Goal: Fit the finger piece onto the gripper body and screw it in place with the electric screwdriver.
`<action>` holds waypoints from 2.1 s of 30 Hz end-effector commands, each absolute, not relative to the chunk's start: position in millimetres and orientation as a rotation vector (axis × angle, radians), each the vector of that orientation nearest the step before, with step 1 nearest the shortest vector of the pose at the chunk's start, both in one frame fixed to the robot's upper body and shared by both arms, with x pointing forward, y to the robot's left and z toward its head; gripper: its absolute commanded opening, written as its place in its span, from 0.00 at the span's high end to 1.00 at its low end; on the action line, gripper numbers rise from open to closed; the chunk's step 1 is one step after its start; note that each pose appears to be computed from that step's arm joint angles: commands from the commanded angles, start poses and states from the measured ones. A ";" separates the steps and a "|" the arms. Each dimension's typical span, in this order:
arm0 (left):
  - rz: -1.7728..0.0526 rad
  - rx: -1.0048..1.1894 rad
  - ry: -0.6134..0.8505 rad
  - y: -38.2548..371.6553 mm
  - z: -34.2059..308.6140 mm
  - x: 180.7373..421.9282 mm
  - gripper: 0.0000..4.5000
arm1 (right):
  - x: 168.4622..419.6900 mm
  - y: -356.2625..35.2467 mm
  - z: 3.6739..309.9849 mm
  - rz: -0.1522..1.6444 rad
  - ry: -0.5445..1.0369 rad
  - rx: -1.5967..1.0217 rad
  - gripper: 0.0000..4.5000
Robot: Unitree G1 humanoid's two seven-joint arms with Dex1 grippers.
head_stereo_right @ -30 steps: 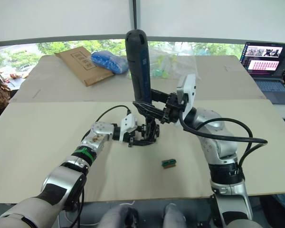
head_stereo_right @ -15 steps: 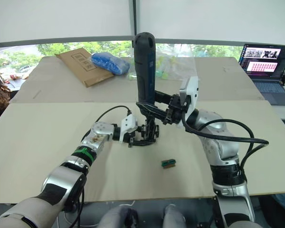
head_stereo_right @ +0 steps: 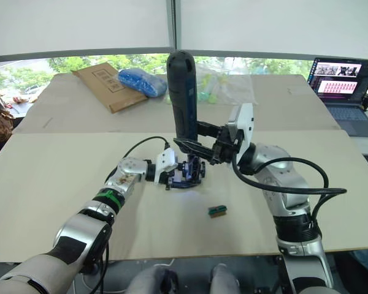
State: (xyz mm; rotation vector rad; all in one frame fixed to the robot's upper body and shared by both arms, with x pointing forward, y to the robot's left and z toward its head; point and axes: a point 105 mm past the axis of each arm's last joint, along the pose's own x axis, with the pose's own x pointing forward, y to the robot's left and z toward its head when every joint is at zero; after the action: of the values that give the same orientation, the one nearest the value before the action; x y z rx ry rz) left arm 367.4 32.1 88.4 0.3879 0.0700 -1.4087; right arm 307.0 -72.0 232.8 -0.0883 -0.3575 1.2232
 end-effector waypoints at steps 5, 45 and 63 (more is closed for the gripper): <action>-1.385 0.402 0.007 34.8 103.4 372.9 0.49 | 330.0 -92.8 154.1 1.108 -0.044 -0.130 0.58; -1.792 0.413 0.063 67.0 130.9 286.3 0.00 | 217.8 -117.7 258.4 1.107 -0.331 -0.007 0.58; -1.750 0.309 0.067 21.0 104.7 281.3 0.00 | 214.5 -140.9 208.5 0.656 -0.363 -0.013 0.58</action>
State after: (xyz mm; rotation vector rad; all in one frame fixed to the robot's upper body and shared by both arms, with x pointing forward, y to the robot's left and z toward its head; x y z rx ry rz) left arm 280.6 25.8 95.8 0.2817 0.1145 -1.7333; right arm 222.1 -144.5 188.0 0.0200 -0.2543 0.6483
